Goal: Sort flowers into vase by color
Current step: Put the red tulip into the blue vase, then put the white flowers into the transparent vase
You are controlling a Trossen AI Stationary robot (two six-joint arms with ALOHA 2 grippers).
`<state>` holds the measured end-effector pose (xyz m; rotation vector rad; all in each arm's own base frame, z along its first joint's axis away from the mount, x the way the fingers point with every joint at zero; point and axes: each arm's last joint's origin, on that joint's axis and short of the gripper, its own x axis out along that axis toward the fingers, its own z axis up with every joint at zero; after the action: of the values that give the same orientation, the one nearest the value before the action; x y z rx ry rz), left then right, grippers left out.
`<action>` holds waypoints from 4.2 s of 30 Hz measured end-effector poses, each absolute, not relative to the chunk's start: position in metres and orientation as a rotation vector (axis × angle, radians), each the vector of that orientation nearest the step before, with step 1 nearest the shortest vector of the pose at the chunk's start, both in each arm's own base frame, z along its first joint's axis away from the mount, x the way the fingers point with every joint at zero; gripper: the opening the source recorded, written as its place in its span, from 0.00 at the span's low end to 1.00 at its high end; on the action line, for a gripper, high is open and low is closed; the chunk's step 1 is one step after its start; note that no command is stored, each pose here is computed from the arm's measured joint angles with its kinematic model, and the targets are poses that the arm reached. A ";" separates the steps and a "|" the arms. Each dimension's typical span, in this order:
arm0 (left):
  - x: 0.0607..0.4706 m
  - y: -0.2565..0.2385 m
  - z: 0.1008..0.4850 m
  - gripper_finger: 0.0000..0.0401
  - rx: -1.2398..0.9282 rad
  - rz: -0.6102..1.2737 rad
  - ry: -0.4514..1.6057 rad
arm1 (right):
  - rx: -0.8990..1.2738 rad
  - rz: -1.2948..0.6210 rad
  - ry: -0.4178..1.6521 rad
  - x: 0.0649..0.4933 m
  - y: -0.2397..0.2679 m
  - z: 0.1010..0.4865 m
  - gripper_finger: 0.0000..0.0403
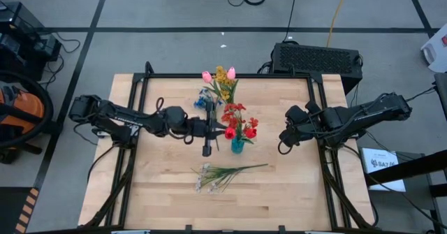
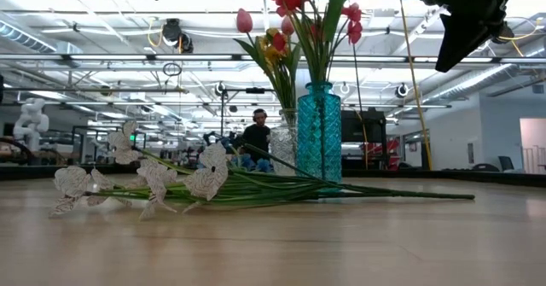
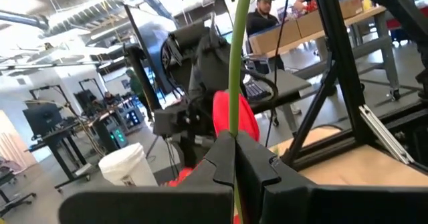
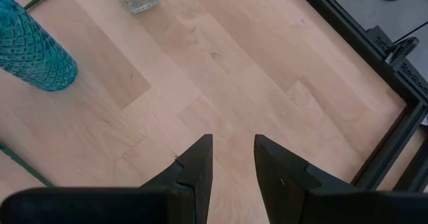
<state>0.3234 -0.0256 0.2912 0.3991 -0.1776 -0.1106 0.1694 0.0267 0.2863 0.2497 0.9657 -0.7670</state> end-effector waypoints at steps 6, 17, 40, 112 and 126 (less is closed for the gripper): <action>0.330 -0.026 0.276 0.00 0.397 -0.120 -0.134 | 0.250 -0.767 0.966 0.169 0.027 0.286 0.25; 0.353 -0.028 0.234 0.04 0.231 -0.145 -0.059 | 0.253 -0.766 0.967 0.169 0.027 0.286 0.25; 0.359 -0.028 0.237 0.08 0.146 -0.145 -0.044 | 0.252 -0.765 0.967 0.169 0.027 0.286 0.25; 0.170 -0.028 0.301 0.32 -0.173 -0.067 0.524 | 0.816 -0.378 0.883 0.225 0.168 0.244 0.01; 0.125 -0.023 0.282 0.32 -0.298 -0.153 0.453 | 0.159 -0.332 1.080 0.332 0.240 0.210 0.00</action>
<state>0.1251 -0.0234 0.2816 -0.2979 0.4532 -0.1530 0.3319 0.2400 0.2103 0.1588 1.0798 -0.3316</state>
